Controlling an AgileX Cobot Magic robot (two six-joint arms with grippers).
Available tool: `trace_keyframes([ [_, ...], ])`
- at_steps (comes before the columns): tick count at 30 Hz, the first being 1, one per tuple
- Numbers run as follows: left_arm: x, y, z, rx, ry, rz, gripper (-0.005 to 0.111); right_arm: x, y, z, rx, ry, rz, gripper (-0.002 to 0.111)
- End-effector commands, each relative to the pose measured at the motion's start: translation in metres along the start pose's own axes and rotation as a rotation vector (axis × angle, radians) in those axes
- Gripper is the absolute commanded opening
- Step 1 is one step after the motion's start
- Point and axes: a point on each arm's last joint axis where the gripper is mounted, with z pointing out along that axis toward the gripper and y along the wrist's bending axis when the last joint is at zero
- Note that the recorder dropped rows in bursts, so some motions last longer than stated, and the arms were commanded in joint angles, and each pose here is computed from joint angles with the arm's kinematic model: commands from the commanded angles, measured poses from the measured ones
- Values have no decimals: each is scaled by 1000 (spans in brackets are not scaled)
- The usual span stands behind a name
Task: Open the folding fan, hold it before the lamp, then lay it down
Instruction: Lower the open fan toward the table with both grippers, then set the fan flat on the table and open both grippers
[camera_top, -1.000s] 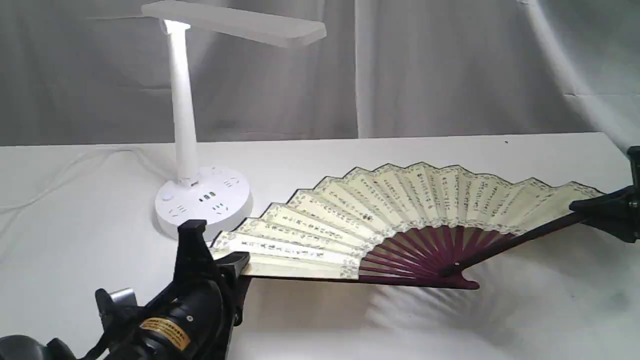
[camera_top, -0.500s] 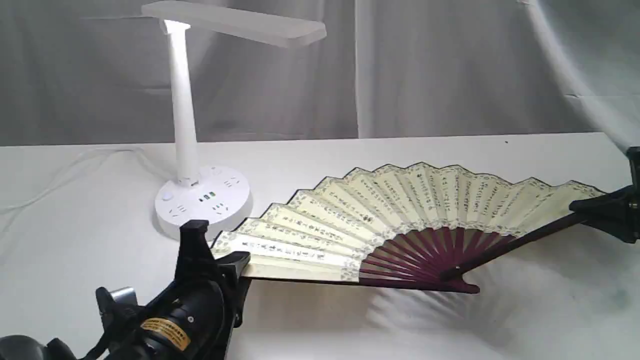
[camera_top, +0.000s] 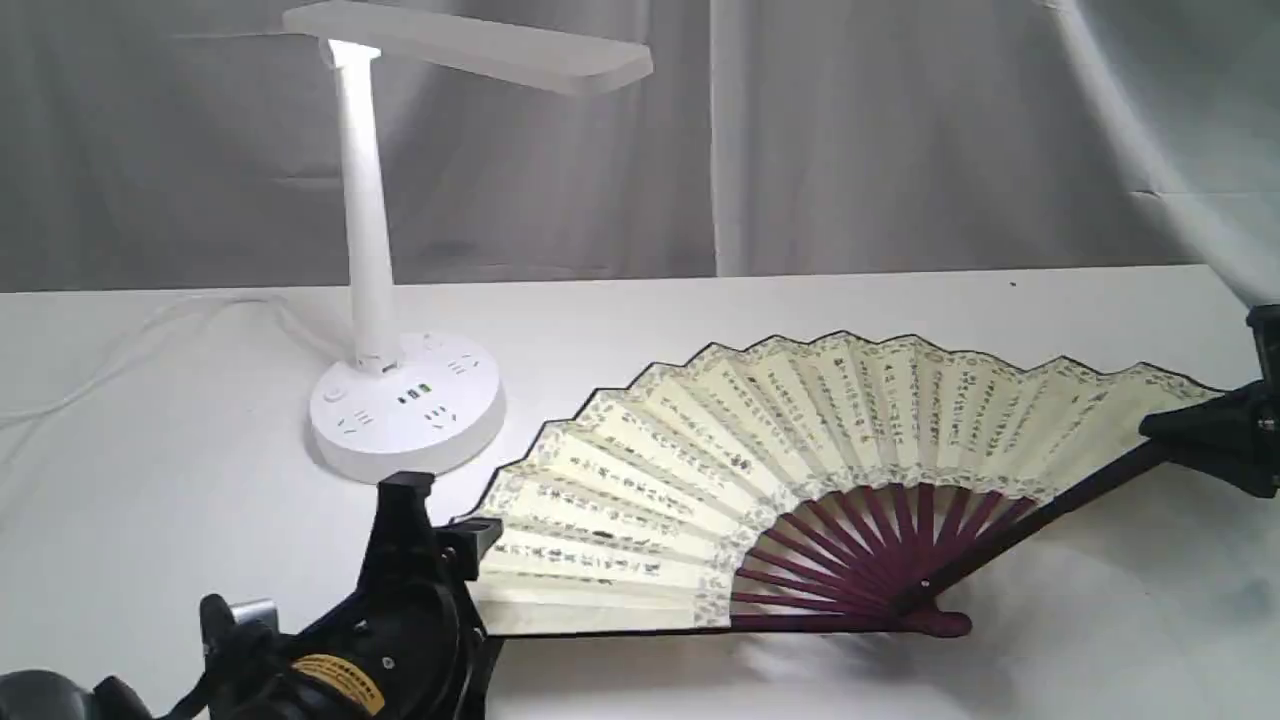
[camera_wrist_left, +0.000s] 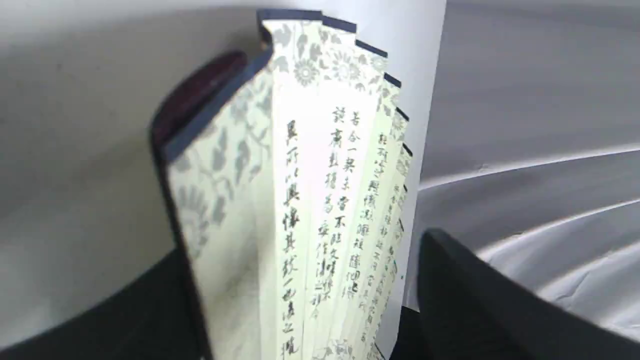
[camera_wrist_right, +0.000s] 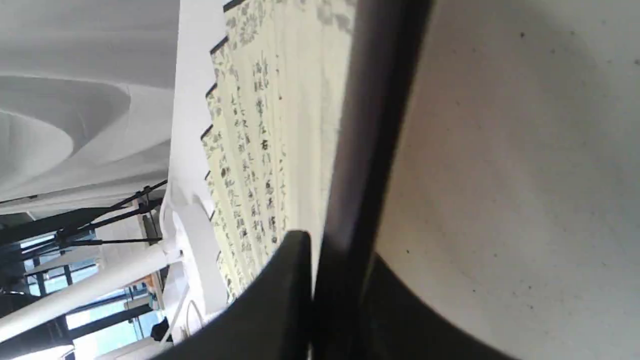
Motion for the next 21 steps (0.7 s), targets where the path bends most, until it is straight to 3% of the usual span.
trace_keyframes([
  [1, -2, -4, 1, 26, -16, -6, 58, 0, -6, -3, 59, 9, -76, 2],
  [5, -2, -9, 0, 79, -18, 65, 58, 0, -6, -3, 60, 7, -78, 17],
  [10, -11, -10, 3, 45, -39, 127, 58, -1, -6, -3, 61, 2, -77, 38],
  [16, -27, -16, 11, 39, 55, 280, 58, -1, -5, -4, 55, 1, -73, 43],
  [21, -45, -22, 15, 39, 86, 340, 58, -3, -3, -4, 29, -21, -58, 45],
])
